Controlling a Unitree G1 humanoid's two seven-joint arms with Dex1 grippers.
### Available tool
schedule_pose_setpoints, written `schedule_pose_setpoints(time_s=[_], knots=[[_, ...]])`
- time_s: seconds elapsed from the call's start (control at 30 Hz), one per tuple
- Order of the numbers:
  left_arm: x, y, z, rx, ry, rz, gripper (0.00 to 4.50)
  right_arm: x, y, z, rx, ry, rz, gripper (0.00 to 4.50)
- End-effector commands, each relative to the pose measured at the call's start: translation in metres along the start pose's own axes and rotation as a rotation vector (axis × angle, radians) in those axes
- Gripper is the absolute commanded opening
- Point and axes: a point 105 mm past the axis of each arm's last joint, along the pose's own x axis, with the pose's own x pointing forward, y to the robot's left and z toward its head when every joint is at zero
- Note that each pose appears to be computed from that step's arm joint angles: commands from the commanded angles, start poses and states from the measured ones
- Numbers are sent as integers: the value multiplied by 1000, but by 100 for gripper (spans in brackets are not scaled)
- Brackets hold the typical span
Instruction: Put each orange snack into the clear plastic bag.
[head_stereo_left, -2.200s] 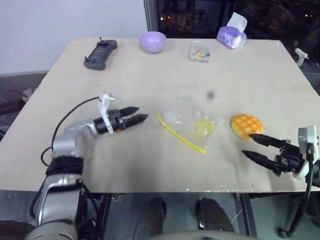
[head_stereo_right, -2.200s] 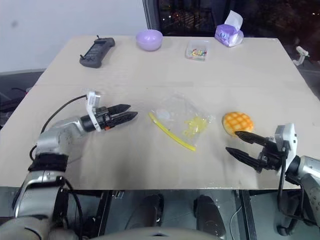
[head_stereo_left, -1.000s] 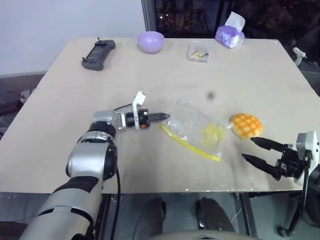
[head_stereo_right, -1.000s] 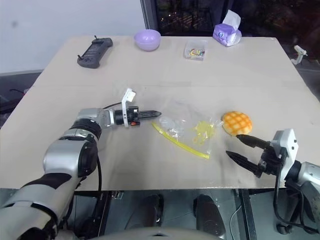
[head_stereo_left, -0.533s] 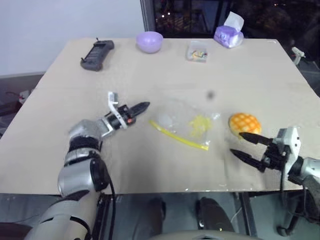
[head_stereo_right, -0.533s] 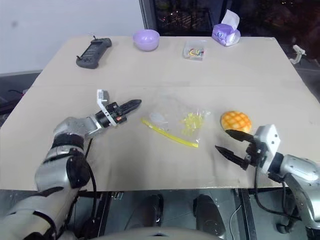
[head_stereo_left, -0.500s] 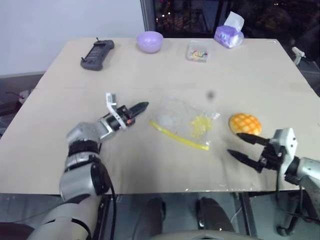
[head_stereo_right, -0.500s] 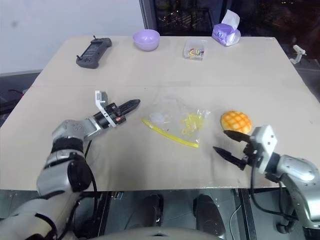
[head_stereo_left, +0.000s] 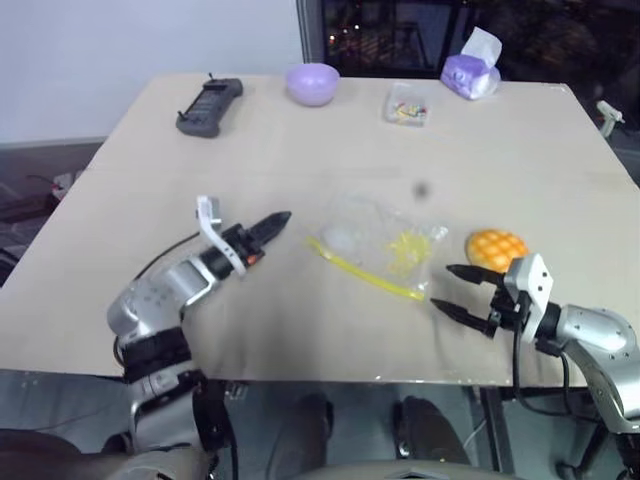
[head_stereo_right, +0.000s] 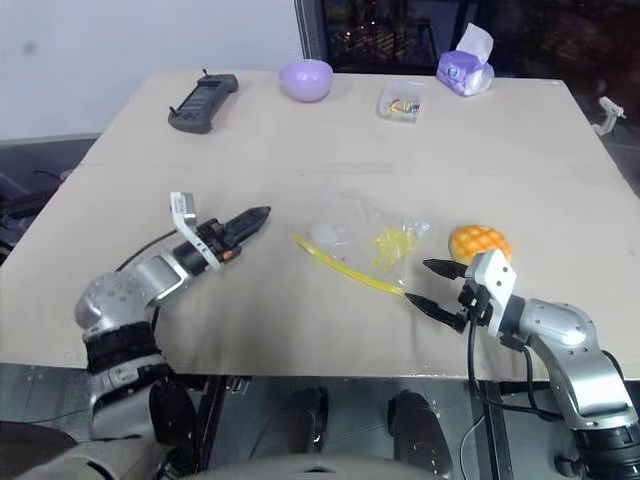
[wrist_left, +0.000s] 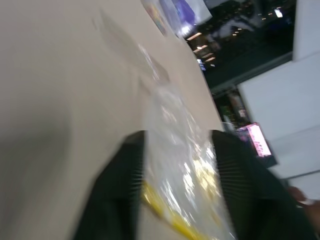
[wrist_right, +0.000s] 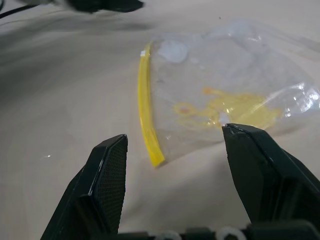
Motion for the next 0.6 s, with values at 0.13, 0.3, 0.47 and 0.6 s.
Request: schedule_pose_setpoints(time_s=[0.13,0.3,0.47,0.6], knots=[[26,-1,-5,-7,148,-108,344,-15,-5,18,-62,-55,-57,329],[44,-5,-20,21,298,-190,344,-25,-8,24,-67,-60,-97,329],[55,-6,-38,99,466,-212,344,-33,-6,26,-75,-50,-142,329],[54,-8,-44,111,548,-239,344,-38,-5,28,-78,-45,-173,329]])
